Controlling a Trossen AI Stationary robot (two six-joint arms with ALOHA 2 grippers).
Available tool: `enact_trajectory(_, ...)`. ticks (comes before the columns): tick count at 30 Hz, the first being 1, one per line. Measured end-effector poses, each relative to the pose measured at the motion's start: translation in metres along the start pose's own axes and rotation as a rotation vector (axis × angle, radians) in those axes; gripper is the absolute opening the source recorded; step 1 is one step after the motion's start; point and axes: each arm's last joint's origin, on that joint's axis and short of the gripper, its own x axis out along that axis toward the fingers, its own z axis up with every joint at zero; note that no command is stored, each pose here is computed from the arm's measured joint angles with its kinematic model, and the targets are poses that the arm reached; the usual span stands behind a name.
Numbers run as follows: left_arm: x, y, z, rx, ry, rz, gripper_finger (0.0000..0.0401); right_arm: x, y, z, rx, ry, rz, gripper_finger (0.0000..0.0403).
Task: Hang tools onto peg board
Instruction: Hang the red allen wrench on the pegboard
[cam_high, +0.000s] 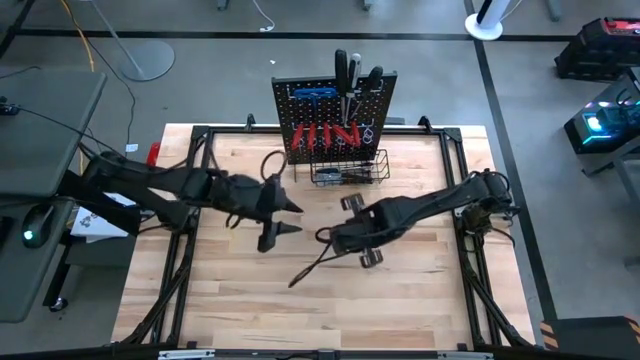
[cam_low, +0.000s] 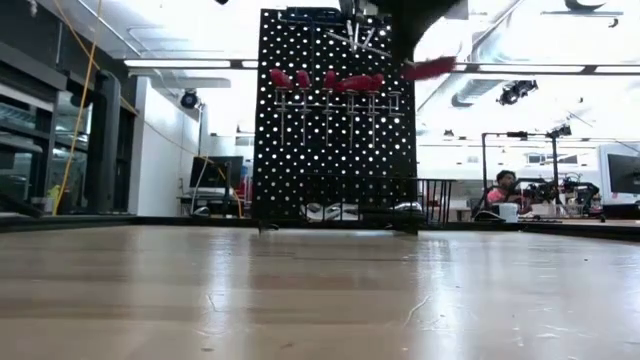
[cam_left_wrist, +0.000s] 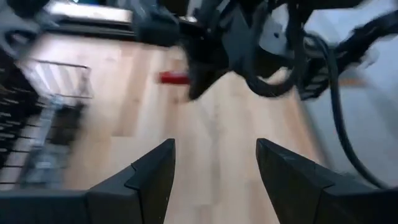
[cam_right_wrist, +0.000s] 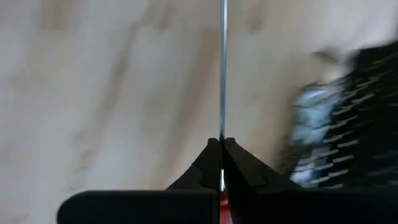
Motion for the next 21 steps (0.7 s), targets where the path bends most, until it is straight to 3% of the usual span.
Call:
enact_trajectory(4,0.018,0.010,0.003,-0.236,0.083,-0.131,0.0218,-0.017,-0.013,0.008,-0.081,-0.052,-0.160,0.0000)
enact_trajectory(8,0.035,0.023,-0.001,-0.381,0.152,-0.148,0.0218,-0.035,-0.023,0.015,-0.019,-0.149,-0.189,0.0000)
enact_trajectory(12,0.030,0.029,-0.004,-0.361,0.184,-0.111,0.0218,-0.046,-0.030,0.014,0.129,-0.192,0.069,0.0000)
enact_trajectory(16,0.001,0.028,-0.006,-0.288,0.174,-0.024,0.0218,-0.056,-0.029,0.002,0.157,-0.187,0.206,0.0000)
enact_trajectory(21,-0.039,0.025,-0.001,-0.215,0.011,0.100,0.0218,-0.065,-0.038,-0.005,0.279,-0.411,0.388,0.0000)
